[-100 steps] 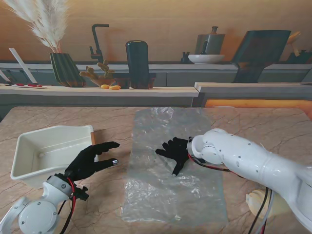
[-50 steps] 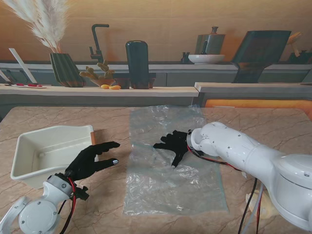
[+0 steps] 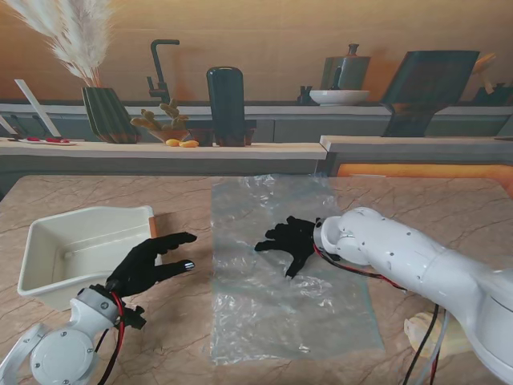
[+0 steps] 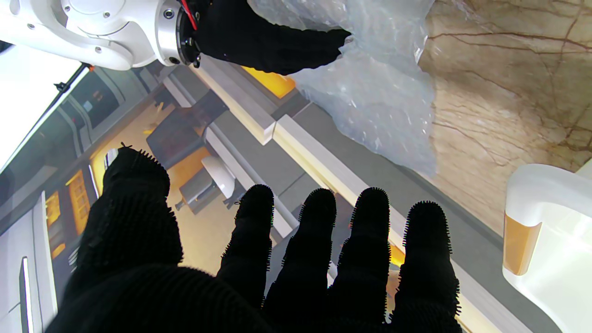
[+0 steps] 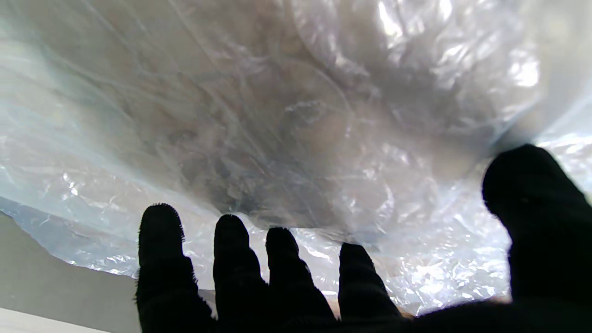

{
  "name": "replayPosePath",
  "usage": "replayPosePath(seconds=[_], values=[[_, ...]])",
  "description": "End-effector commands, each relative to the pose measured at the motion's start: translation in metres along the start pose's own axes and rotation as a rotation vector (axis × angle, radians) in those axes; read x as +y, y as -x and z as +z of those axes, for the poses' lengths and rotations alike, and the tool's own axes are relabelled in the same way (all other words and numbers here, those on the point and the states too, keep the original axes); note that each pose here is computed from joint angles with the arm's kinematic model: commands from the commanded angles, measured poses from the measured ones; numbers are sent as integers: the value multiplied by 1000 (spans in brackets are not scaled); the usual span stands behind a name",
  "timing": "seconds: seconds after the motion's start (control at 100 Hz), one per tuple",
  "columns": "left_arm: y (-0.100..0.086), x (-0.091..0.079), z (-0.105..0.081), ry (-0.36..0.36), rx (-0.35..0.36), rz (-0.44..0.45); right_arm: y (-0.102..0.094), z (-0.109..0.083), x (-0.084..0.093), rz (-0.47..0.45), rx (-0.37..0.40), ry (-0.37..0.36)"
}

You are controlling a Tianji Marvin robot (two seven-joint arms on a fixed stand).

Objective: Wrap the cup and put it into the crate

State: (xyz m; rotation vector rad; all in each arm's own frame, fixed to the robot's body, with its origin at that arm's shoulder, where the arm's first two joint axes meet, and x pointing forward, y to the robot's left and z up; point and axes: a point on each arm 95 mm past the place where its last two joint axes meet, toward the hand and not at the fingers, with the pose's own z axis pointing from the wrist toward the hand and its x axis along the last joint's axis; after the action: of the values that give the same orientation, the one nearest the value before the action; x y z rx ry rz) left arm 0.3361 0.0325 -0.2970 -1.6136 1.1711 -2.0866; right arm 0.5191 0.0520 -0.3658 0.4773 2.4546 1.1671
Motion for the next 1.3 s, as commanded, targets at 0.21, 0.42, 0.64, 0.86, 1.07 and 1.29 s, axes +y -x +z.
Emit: replayPosePath(seconds=[0.21, 0.42, 0.64, 0.86, 1.07, 1.29], values=[[1, 3, -1, 8, -8, -8, -3, 1, 1, 40, -37, 3], [1, 3, -2, 1, -6, -7, -2, -3, 12, 68, -62, 31], [0, 3, -2, 4, -7, -9, -4, -9, 20, 39, -44, 21], [1, 3, -2, 3, -5, -7, -7, -21, 33, 71, -68, 118], [1, 3, -2, 1, -7, -7, -8, -60, 56, 144, -114, 273], [1, 3, -2, 1, -8, -8, -8, -114, 75, 183, -149, 472]])
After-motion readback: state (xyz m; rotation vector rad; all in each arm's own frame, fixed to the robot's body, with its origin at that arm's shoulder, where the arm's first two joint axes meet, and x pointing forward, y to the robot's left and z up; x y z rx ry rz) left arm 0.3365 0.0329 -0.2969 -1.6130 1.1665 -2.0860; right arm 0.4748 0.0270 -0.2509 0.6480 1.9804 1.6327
